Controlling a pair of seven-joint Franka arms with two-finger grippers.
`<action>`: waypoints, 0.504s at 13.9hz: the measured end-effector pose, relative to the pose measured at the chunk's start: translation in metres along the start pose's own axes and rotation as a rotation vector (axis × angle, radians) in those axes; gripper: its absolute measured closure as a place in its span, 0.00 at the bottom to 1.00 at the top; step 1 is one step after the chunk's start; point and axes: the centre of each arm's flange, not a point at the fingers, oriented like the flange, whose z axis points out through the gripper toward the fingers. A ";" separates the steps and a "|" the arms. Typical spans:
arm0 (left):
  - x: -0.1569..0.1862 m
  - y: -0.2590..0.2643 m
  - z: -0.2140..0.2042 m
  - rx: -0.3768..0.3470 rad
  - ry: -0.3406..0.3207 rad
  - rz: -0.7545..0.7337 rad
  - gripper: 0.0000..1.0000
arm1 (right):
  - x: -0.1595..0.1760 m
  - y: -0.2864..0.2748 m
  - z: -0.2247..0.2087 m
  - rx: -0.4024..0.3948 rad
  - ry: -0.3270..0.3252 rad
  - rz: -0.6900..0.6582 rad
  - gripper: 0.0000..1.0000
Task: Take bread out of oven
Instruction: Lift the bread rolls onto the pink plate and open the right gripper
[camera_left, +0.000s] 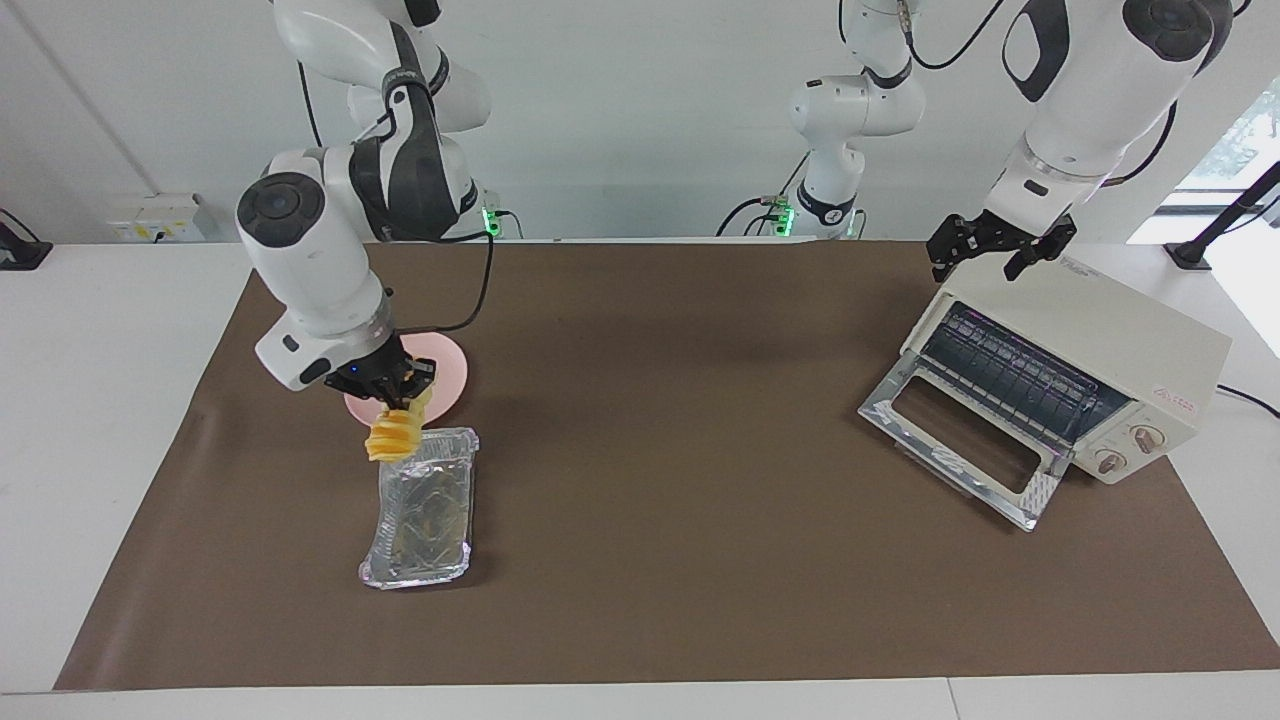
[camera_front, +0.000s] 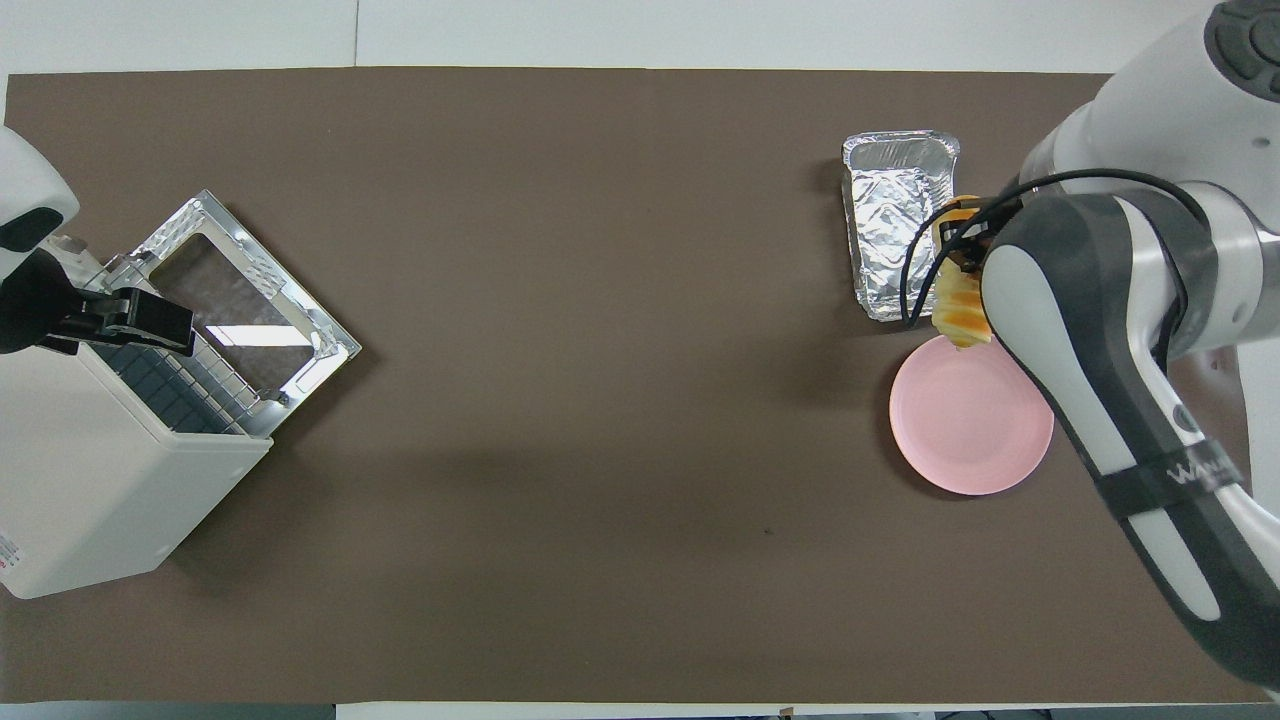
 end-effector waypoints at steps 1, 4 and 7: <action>0.000 0.000 0.000 0.000 0.000 0.000 0.00 | -0.021 0.003 0.006 0.001 0.014 -0.006 0.93; 0.000 0.000 0.000 0.000 0.000 0.000 0.00 | -0.082 0.021 0.042 0.004 0.071 -0.037 0.93; 0.000 0.000 0.000 0.000 0.000 0.000 0.00 | -0.128 0.053 0.087 0.004 0.106 -0.061 0.93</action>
